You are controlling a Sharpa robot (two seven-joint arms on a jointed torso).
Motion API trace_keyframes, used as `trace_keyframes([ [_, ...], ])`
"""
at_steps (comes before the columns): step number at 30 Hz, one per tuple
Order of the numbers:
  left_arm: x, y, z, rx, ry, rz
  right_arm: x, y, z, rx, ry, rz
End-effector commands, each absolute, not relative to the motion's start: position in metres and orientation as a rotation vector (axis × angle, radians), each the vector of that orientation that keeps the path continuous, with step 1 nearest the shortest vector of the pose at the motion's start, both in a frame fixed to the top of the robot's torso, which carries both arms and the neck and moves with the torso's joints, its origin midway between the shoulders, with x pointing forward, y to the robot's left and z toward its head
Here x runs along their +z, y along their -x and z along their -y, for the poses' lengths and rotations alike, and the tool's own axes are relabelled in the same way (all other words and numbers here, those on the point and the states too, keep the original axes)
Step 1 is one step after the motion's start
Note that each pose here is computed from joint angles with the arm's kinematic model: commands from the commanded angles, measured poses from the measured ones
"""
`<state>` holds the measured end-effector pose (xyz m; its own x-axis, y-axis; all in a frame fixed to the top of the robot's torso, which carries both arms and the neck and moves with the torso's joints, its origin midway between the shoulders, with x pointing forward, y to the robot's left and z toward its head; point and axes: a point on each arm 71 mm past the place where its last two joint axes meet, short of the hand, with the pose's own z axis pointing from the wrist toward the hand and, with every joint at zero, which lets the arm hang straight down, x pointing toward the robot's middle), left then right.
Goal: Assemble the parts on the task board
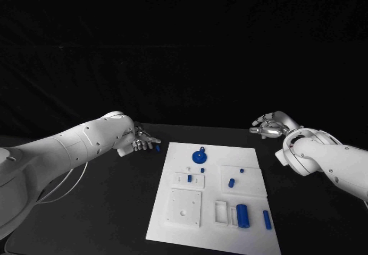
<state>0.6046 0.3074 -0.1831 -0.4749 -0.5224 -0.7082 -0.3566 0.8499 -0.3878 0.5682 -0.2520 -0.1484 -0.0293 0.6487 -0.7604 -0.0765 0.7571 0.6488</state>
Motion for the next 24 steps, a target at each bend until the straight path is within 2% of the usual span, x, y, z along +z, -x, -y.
trace_keyframes([
  [1, -0.1847, -0.6050, -0.3038, -0.255, 0.646, -2.138, -0.1482, -0.5681, 0.2502, 0.628, -0.469, -1.502],
  [24, -0.1942, -0.6093, -0.3002, -0.262, 0.686, -2.125, -0.1481, -0.5679, 0.2481, 0.633, -0.466, -1.503],
])
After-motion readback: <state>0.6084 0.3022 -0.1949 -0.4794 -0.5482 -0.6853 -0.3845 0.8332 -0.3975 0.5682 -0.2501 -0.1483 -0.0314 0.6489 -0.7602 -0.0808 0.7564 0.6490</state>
